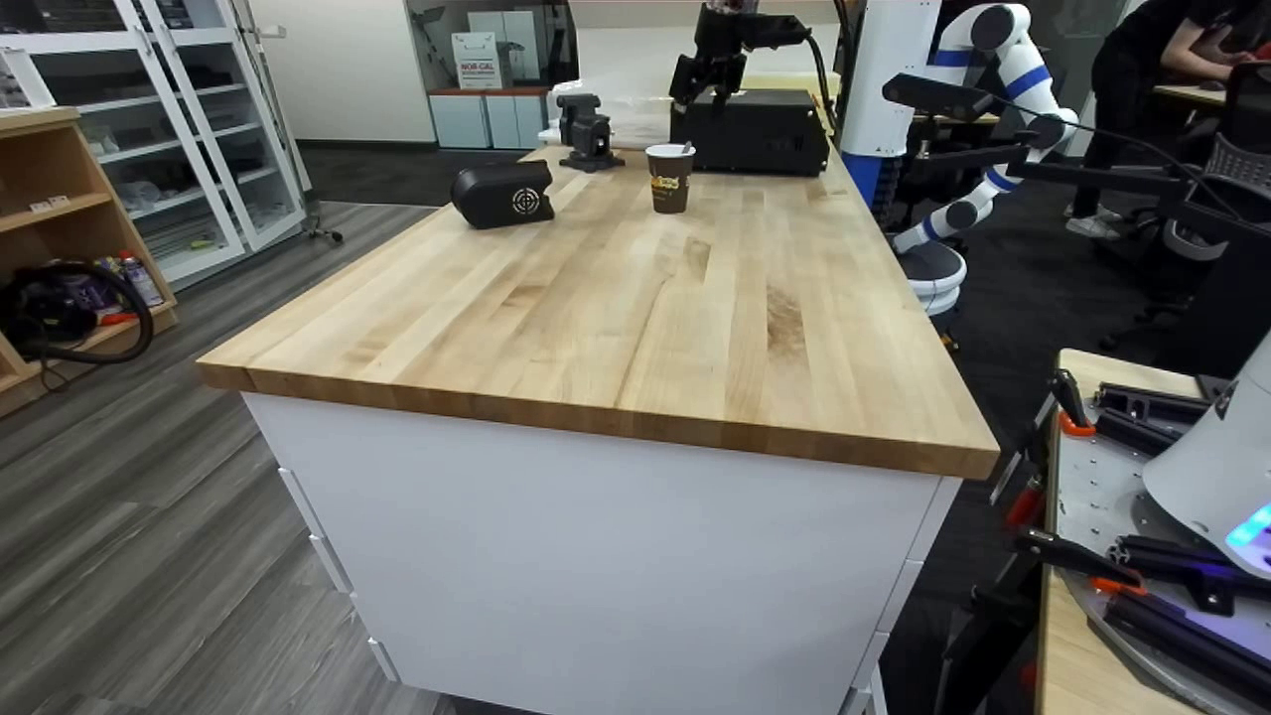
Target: Put the marker on the left side of the counter
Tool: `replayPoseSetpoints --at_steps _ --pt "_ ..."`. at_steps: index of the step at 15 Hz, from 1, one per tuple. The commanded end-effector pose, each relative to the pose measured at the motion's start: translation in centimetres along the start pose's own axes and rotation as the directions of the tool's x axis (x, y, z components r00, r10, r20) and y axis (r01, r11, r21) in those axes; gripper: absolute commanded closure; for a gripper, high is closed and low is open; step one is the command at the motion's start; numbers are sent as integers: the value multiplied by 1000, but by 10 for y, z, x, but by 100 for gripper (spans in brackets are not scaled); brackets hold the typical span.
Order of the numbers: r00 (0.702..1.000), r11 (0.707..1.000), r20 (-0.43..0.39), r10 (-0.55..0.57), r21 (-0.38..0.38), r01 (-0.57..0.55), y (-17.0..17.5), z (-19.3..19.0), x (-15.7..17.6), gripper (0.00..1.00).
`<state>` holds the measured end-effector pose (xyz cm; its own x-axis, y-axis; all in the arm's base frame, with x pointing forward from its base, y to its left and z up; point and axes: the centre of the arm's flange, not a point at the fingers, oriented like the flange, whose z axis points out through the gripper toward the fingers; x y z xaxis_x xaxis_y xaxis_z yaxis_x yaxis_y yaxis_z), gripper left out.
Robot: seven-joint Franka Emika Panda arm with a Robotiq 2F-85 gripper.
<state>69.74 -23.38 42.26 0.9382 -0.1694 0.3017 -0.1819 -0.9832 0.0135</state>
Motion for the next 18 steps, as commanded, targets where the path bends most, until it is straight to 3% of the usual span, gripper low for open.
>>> replayPoseSetpoints --at_steps 1,11,12,15,17,18 --pt "1000 1000 -16 7 8 -7 2 1 16 0" --pt "999 1000 42 18 19 -19 2 18 21 0" --pt "999 1000 50 17 24 -18 1 20 21 25" --pt "998 999 66 16 27 -18 1 24 21 41" --pt "997 999 72 18 27 -20 2 26 23 16" --pt "997 999 75 16 29 -18 2 27 24 29"
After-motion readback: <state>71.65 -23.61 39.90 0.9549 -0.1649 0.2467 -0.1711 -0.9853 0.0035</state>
